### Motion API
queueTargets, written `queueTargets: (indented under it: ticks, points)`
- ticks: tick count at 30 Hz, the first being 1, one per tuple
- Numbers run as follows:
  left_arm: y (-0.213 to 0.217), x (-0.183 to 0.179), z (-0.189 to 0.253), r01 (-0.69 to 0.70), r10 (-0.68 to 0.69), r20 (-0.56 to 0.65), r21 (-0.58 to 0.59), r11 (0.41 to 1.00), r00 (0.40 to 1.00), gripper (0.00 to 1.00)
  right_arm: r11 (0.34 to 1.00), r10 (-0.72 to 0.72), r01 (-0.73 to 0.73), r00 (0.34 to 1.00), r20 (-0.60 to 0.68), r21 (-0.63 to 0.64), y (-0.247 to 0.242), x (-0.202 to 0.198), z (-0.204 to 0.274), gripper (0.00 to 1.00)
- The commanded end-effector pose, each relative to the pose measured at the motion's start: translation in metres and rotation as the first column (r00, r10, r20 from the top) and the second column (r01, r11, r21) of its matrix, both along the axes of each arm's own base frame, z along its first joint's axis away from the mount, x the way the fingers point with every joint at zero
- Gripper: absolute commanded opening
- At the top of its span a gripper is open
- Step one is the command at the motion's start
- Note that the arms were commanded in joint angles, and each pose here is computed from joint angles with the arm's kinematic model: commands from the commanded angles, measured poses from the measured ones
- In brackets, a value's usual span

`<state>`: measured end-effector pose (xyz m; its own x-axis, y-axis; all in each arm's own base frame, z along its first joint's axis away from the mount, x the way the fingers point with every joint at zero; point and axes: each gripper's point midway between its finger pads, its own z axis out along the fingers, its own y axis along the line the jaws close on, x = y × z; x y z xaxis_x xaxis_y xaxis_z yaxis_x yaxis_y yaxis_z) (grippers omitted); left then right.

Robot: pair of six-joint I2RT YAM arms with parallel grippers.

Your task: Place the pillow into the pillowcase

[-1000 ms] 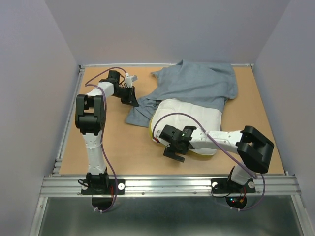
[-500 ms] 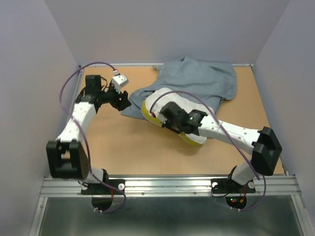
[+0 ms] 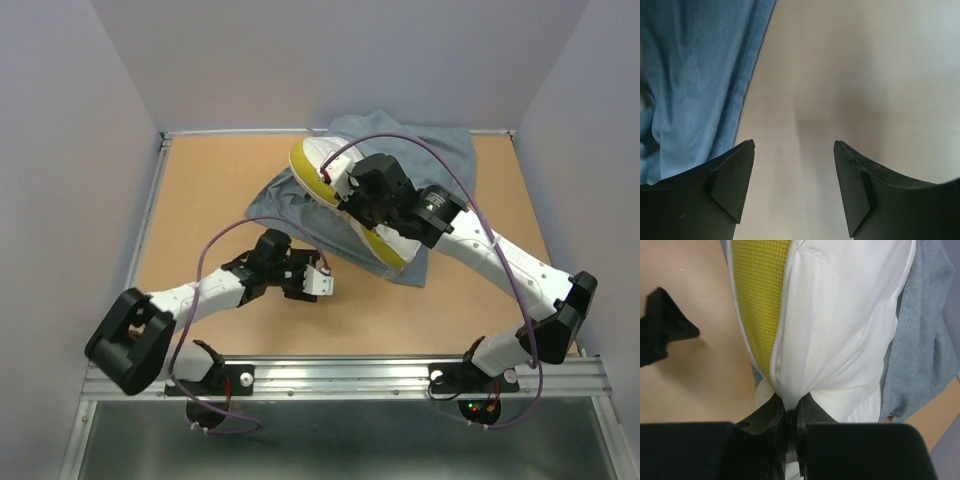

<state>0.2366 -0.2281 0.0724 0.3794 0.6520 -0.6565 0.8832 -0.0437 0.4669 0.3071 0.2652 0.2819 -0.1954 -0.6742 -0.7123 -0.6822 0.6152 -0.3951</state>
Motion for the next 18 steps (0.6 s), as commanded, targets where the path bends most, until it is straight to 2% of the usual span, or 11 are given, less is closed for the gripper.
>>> queueTargets:
  ticks: [1, 4, 10, 11, 14, 17, 18]
  points:
    - [-0.055, 0.055, 0.050, 0.045, -0.026, 0.258, -0.068, 0.997, 0.966, 0.76, 0.989, 0.022, -0.038, 0.993, 0.117, 0.143, 0.015, 0.004, 0.068, 0.01]
    - [-0.075, 0.076, 0.033, 0.058, -0.052, 0.291, -0.013, 0.998, 0.955, 0.76, 0.988, 0.012, -0.029, 0.993, 0.114, 0.151, 0.013, 0.003, 0.072, 0.01]
    - [-0.086, 0.110, -0.008, 0.041, -0.079, 0.330, 0.118, 0.992, 0.941, 0.75, 0.988, 0.006, -0.021, 0.995, 0.096, 0.154, 0.010, -0.002, 0.073, 0.01]
    - [-0.083, 0.111, -0.025, 0.037, -0.090, 0.312, 0.171, 0.985, 0.946, 0.71, 0.988, 0.002, -0.017, 0.995, 0.096, 0.155, 0.009, -0.002, 0.073, 0.00]
    - [-0.084, 0.115, -0.034, 0.076, -0.153, 0.305, 0.250, 0.965, 0.940, 0.66, 0.988, -0.005, -0.011, 0.995, 0.099, 0.157, 0.008, -0.001, 0.075, 0.01]
    - [-0.086, 0.118, -0.045, 0.093, -0.173, 0.250, 0.304, 0.948, 0.953, 0.51, 0.988, -0.009, -0.007, 0.995, 0.097, 0.156, 0.009, 0.000, 0.074, 0.01]
    - [-0.085, 0.118, -0.052, 0.094, -0.172, 0.223, 0.320, 0.943, 0.960, 0.23, 0.989, -0.011, -0.003, 0.995, 0.097, 0.147, 0.008, 0.002, 0.072, 0.01]
